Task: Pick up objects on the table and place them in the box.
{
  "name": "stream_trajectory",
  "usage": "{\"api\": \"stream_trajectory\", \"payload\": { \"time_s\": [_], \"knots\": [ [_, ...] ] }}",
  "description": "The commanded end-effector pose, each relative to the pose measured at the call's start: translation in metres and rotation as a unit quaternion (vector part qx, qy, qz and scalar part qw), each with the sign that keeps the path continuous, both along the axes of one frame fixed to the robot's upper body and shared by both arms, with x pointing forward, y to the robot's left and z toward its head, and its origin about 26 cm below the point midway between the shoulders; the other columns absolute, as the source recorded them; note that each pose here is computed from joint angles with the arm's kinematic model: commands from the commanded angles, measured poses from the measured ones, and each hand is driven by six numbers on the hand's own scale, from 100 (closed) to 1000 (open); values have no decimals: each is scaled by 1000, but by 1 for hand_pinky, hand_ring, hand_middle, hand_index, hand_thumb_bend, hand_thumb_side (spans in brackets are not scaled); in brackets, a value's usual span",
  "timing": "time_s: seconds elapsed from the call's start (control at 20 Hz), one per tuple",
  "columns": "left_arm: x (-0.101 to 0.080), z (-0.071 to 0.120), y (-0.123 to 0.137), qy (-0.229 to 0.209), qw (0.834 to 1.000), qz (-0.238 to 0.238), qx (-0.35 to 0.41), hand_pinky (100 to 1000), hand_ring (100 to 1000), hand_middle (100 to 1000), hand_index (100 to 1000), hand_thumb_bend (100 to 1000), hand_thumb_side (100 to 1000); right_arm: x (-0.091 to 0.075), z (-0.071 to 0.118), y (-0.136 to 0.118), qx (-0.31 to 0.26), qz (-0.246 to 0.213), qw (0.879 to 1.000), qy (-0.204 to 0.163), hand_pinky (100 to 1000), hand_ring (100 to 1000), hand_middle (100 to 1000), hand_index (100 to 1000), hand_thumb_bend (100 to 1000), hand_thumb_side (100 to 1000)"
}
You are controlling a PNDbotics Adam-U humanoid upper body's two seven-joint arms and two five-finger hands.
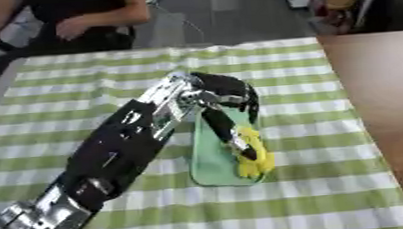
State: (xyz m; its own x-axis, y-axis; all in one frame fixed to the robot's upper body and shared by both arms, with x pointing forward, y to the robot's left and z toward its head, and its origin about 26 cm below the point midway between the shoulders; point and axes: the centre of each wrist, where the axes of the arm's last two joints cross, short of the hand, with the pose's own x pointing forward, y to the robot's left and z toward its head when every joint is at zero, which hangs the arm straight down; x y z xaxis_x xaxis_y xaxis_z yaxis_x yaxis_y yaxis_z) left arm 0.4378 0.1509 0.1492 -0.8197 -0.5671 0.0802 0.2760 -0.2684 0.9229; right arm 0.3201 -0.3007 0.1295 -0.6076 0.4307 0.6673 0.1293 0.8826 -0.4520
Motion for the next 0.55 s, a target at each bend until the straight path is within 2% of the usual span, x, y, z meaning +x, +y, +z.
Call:
{"api": "stream_trajectory", "payload": {
  "time_s": [0.05, 0.35, 0.4, 0.5, 0.55],
  "knots": [
    [1, 12, 3, -16, 1000, 1, 3, 616, 659, 694, 694, 735, 754, 1, 11, -1, -6, 1, 1000, -16, 695, 756, 781, 893, 100, 796],
    [1, 13, 4, -19, 1000, 0, -1, 625, 664, 704, 709, 735, 755, 1, 11, -2, -6, 1, 1000, -16, 695, 756, 781, 893, 100, 796],
    [1, 14, 3, -20, 1000, -1, -4, 639, 681, 724, 731, 775, 770, 1, 11, -2, -6, 1, 1000, -16, 695, 756, 781, 893, 100, 796],
    [1, 16, 4, -23, 1000, -5, -17, 684, 751, 799, 849, 970, 832, 1, 11, -2, -6, 1, 1000, -16, 695, 756, 781, 893, 100, 797],
    [1, 18, 5, -25, 999, -6, -26, 696, 763, 812, 864, 999, 844, 1, 11, -2, -6, 0, 1000, -17, 695, 756, 781, 893, 100, 797]
  ]
}}
